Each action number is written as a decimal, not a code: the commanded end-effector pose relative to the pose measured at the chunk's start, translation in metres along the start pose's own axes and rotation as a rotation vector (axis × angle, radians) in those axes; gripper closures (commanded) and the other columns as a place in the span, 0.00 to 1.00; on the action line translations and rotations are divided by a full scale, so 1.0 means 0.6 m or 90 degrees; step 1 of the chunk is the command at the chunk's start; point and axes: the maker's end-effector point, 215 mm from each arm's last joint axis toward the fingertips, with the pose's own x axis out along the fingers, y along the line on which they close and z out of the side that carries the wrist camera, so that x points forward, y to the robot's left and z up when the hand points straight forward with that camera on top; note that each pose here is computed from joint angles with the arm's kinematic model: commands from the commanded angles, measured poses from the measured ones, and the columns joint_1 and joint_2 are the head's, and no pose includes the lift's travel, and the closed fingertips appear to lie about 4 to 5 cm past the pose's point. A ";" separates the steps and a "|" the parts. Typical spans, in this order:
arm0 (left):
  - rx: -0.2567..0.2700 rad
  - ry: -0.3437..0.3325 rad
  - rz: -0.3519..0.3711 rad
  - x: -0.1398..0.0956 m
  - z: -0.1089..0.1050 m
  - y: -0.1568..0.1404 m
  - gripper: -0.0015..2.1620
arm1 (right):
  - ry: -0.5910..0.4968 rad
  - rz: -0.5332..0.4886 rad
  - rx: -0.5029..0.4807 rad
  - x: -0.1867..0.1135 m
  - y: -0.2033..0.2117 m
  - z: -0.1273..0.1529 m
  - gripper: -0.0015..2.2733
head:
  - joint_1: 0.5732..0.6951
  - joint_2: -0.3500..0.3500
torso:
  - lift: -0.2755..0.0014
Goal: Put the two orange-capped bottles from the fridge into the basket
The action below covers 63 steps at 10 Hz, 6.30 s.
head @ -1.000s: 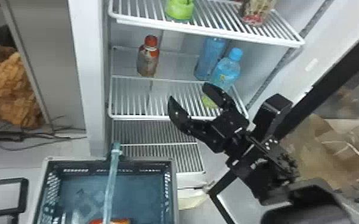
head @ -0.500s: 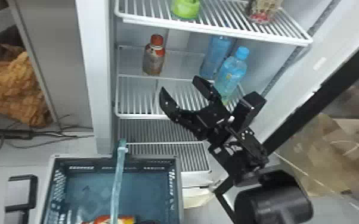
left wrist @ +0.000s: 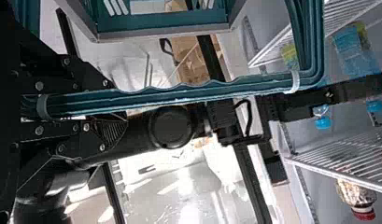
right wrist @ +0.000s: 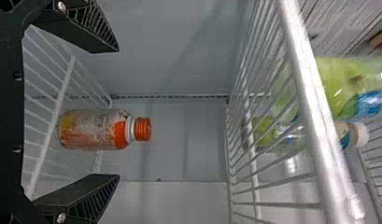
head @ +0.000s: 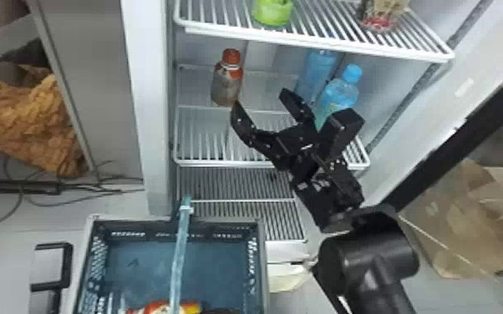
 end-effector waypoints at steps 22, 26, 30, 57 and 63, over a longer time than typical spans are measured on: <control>-0.003 0.021 -0.022 0.022 -0.001 -0.004 0.56 | 0.080 0.028 -0.063 0.250 -0.056 -0.087 0.02 | 1.00 0.25 | 0.15; -0.005 0.023 -0.022 0.022 -0.003 -0.003 0.56 | 0.090 0.020 -0.056 0.253 -0.065 -0.096 0.31 | 1.00 0.25 | 0.15; -0.002 0.021 -0.022 0.021 -0.001 -0.003 0.56 | 0.087 0.025 -0.035 0.239 -0.048 -0.109 0.35 | 1.00 0.25 | 0.15; -0.007 -0.005 -0.026 0.008 0.007 -0.002 0.56 | 0.292 0.223 0.076 -0.276 0.206 0.067 0.35 | 1.00 0.14 | 0.15; -0.002 -0.001 -0.024 0.009 0.008 -0.002 0.56 | 0.465 0.301 0.210 -0.345 0.272 -0.043 0.35 | 1.00 0.13 | 0.15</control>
